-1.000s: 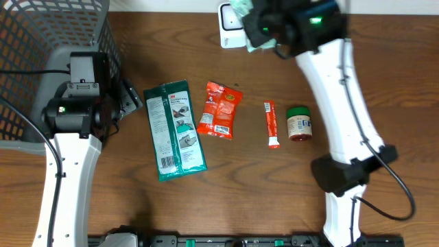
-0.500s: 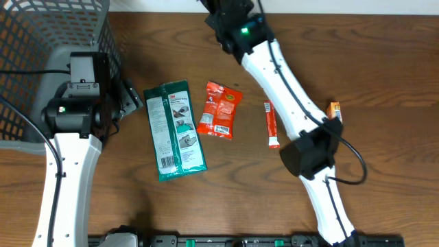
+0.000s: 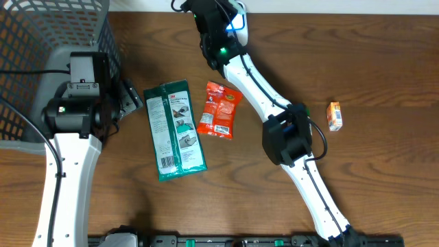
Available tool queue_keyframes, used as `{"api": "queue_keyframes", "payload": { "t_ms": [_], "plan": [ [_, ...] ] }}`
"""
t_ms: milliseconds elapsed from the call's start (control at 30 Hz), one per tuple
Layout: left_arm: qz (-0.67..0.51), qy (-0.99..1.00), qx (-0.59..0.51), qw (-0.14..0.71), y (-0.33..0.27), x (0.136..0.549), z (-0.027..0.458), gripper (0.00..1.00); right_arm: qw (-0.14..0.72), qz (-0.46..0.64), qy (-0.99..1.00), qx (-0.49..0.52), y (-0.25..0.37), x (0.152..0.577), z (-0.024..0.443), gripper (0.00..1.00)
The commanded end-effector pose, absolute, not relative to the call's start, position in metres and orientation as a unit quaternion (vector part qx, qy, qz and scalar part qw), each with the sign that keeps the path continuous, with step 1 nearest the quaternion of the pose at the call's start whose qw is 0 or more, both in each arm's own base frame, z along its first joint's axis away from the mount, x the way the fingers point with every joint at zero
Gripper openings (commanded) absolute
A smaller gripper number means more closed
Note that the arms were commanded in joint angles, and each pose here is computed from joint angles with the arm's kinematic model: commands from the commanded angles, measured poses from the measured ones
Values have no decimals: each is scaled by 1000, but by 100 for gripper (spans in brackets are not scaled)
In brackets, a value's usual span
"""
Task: Scan the item barcode
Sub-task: 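Hold the pale green pouch barcode up to the white scanner, right gripper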
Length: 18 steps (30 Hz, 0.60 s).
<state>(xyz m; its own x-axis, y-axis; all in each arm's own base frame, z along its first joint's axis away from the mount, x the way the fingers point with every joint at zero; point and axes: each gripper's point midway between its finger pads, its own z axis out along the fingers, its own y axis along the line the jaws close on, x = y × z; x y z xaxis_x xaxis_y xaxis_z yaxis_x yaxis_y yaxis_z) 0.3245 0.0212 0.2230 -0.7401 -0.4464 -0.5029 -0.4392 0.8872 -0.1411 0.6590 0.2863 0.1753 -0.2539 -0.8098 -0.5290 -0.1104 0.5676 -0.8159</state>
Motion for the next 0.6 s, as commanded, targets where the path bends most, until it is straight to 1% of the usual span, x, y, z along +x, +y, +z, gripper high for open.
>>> {"api": "queue_keyframes", "payload": {
  "t_ms": [0,300,567],
  "plan": [
    [7,932,-240,273,27,325,223,82,530,-316,730,-294,287,662,164,1],
    [7,932,-240,273,27,325,223,82,475,-327,748,-328,281,656,121,1],
    [7,932,-240,273,27,325,223,82,451,-298,766,-349,285,650,100,1]
  ]
}}
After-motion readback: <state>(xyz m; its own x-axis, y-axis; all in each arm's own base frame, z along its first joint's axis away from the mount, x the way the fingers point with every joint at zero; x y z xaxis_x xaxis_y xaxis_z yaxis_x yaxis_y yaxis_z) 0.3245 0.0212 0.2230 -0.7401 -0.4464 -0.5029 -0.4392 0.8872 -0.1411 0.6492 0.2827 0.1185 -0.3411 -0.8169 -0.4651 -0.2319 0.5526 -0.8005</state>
